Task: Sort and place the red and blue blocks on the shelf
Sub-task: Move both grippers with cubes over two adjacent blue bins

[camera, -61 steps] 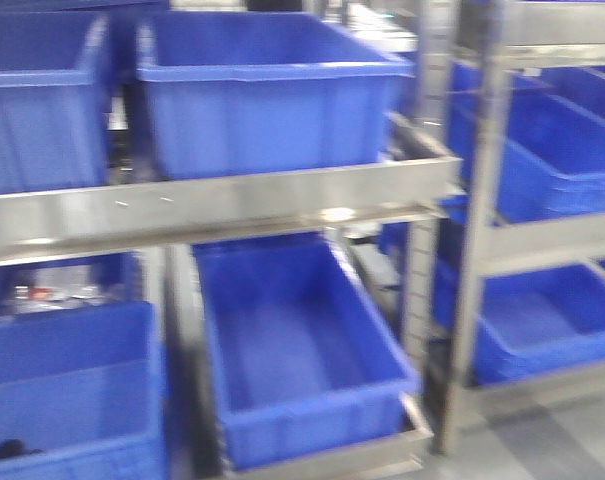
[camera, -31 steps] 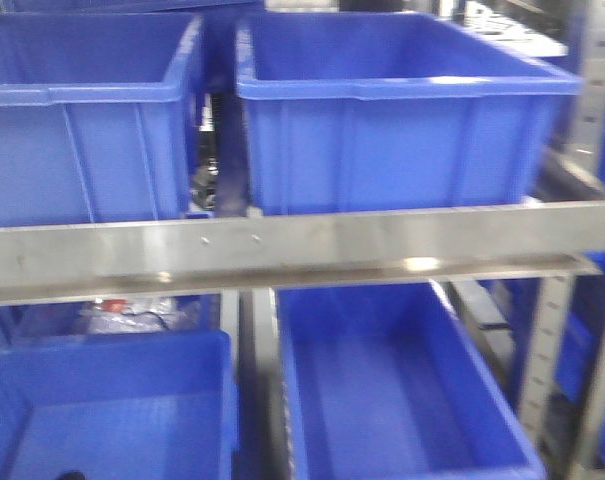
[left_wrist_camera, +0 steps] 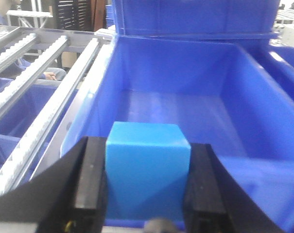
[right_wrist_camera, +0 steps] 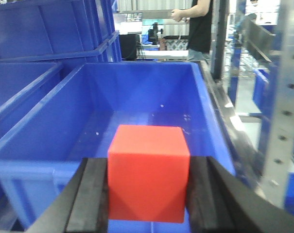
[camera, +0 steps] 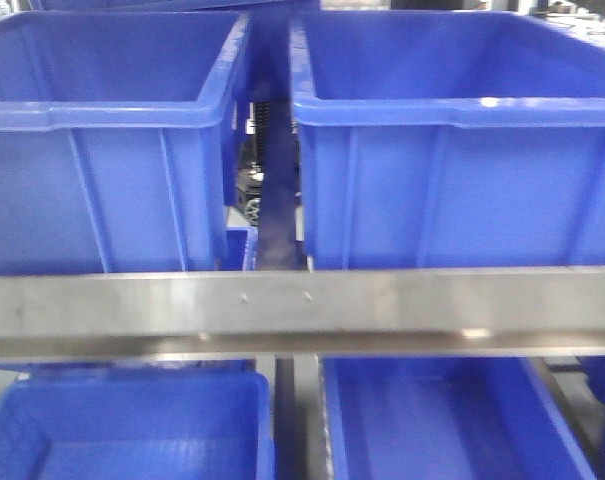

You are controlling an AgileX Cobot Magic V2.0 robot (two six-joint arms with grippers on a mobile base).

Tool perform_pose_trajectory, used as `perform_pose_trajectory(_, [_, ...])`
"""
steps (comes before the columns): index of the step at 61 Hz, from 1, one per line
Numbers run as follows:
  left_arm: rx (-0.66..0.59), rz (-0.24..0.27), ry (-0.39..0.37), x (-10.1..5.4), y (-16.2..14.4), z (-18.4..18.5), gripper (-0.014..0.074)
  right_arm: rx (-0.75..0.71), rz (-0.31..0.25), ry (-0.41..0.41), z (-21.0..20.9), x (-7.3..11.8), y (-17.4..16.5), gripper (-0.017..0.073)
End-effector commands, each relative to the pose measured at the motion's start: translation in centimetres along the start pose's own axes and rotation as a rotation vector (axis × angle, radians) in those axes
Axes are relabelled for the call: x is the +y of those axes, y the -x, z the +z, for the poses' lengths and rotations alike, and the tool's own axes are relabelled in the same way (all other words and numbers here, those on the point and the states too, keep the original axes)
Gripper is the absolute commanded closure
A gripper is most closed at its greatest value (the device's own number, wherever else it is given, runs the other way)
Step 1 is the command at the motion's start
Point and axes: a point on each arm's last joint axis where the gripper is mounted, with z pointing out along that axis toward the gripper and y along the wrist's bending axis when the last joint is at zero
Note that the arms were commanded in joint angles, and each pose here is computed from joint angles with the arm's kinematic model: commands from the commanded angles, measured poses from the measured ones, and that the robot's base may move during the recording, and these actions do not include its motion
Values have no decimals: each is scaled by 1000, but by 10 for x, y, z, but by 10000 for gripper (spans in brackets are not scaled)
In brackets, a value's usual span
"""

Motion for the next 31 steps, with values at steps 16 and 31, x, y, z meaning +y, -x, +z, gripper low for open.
perform_pose_trajectory(16, [-112, -7, 21, 1, 17, -2, 459, -101, -15, 0, 0, 1, 16, 502])
perform_pose_trajectory(31, [-112, -7, 21, 1, 17, -2, 459, -101, -15, 0, 0, 1, 16, 502])
